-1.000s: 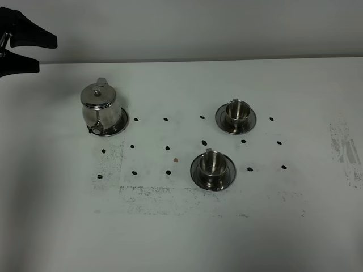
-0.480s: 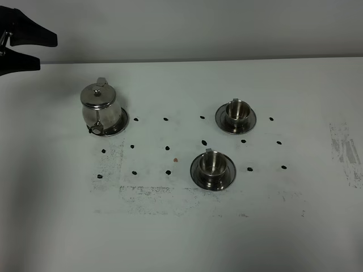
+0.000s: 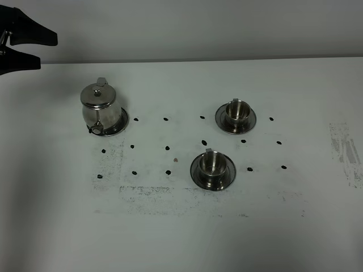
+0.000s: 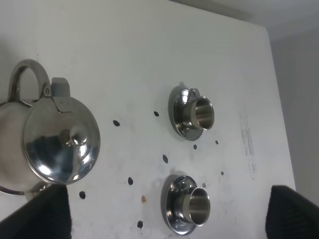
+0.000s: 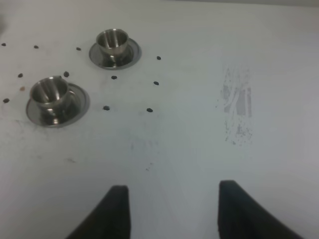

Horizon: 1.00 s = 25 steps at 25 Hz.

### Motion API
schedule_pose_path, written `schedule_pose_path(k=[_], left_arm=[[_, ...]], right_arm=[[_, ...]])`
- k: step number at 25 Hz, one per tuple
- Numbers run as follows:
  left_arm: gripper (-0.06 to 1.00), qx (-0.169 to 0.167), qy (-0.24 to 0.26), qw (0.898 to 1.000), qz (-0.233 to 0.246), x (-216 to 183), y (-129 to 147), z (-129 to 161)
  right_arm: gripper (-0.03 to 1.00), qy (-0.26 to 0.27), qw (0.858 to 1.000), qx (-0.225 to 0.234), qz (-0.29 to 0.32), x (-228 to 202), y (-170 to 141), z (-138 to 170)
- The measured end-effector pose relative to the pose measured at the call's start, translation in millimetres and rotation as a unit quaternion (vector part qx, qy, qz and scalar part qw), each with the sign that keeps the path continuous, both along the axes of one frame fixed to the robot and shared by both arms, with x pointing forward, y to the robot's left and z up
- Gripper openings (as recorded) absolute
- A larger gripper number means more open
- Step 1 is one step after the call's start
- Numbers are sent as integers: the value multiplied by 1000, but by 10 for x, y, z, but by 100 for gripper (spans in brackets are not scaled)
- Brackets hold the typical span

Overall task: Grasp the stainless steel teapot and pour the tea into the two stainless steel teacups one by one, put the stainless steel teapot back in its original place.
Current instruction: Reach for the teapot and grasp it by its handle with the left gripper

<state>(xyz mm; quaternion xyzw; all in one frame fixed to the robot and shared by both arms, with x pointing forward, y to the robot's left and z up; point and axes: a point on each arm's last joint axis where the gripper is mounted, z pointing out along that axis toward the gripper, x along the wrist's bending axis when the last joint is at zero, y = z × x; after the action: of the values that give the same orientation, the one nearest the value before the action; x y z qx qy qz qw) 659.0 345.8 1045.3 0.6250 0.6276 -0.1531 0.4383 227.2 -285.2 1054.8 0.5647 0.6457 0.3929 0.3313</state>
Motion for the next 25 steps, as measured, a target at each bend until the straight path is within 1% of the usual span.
schedule_pose_path(k=[5,8,9,11,13,15,16,17,18,19,21,22,24,25], left_arm=[[76,2,-4,1000,-3,-11,-26,37],[76,15,-20,999,-23,-49,-170,162],[76,25,-31,999,-36,-64,-272,236],[76,56,-56,995,-67,-90,-513,387],[76,95,-81,986,-106,-135,-867,530],[75,149,-105,973,-138,-181,-1212,618],[74,174,-117,965,-154,-208,-1411,646],[74,208,-134,954,-168,-232,-1591,654],[73,244,-149,942,-175,-245,-1727,646],[72,274,-166,929,-186,-277,-1901,633],[72,341,-194,897,-204,-327,-2175,576],[72,366,-206,885,-202,-330,-2265,554],[72,389,-222,871,-199,-321,-2449,465],[72,397,-229,868,-192,-284,-2504,407]], right_arm=[[39,0,1000,0,0,0,0,0],[39,0,1000,0,0,0,0,0],[39,0,1000,0,0,0,1,0],[39,0,1000,0,0,0,1,0],[39,0,1000,0,0,0,1,0],[39,0,1000,0,0,0,1,0],[39,0,1000,0,0,0,1,0],[39,0,1000,0,0,0,1,0],[39,0,1000,0,0,0,1,0],[39,0,1000,0,0,0,1,0],[39,0,1000,0,0,0,1,0],[39,0,1000,0,0,0,1,0],[39,0,1000,0,0,0,1,0],[39,0,1000,0,0,0,1,0]])
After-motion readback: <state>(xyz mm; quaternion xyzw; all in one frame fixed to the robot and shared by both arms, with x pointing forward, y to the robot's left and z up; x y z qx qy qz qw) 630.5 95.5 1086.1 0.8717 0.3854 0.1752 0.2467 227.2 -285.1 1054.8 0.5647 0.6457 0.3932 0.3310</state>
